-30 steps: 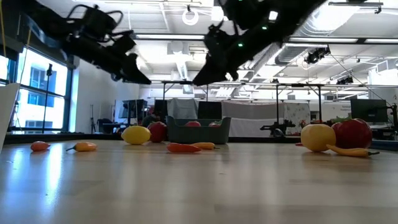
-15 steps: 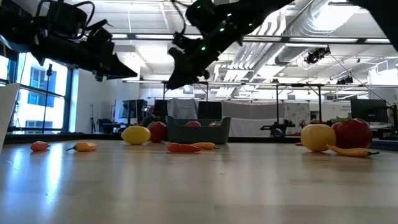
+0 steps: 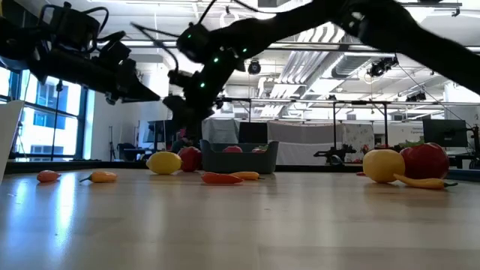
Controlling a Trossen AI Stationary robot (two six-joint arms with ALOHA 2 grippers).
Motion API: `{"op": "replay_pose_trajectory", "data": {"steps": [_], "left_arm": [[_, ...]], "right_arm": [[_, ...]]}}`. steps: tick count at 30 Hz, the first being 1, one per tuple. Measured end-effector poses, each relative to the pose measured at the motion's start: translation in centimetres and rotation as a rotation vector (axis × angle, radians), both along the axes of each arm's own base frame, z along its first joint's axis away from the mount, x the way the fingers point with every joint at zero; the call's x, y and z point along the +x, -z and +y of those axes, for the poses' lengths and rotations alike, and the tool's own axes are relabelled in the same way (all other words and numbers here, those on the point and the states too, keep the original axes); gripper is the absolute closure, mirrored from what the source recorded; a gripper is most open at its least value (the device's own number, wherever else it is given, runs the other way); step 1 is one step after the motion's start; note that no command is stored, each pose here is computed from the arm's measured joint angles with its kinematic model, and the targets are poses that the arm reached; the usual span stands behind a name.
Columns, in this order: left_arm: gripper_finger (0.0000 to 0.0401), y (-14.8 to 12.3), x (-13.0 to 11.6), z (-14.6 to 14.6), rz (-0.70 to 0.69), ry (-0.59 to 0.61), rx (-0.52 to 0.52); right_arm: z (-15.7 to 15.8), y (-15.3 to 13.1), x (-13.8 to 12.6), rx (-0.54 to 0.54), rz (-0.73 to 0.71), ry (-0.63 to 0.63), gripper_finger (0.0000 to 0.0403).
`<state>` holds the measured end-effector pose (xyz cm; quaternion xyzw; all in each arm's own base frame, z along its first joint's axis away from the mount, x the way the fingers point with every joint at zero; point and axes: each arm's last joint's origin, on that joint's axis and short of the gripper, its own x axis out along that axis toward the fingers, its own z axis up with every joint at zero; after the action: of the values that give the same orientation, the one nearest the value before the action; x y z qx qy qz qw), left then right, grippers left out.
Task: Sort produce into baskets
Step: Put the left red tomato into the blue bin
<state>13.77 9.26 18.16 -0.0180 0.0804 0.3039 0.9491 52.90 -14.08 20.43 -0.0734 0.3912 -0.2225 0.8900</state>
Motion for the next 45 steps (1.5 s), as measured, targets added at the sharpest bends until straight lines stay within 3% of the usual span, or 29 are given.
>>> {"op": "replay_pose_trajectory", "data": {"steps": [7,13,19,24,32,39,45], "left_arm": [[0.0401,-0.7,-0.5,-0.2,-0.031,-0.022,0.027],[0.0401,-1.0,-1.0,-0.6,-0.026,-0.024,0.044],[0.0401,-0.9,-1.3,-0.8,-0.002,-0.026,0.032],[0.0401,-0.9,-1.3,-0.8,0.012,-0.025,0.044],[0.0401,-0.9,-1.4,-0.7,0.011,-0.028,0.042],[0.0401,-0.7,-1.4,-0.8,0.018,-0.030,0.018],[0.0401,-0.9,-1.4,-0.8,0.004,-0.034,0.028]], "right_arm": [[-2.5,1.5,1.0,-0.068,-0.022,0.049,0.0116],[-4.4,1.5,0.4,0.012,-0.093,0.158,0.0116],[-5.4,1.6,0.6,0.048,-0.166,0.164,0.0123],[-5.7,3.6,0.8,0.090,-0.150,0.189,0.0140],[-5.9,4.0,0.6,0.107,-0.150,0.239,0.0159],[-5.8,4.2,0.4,0.127,-0.121,0.227,0.0196],[-5.7,4.3,0.4,0.118,-0.094,0.202,0.0253]]}}
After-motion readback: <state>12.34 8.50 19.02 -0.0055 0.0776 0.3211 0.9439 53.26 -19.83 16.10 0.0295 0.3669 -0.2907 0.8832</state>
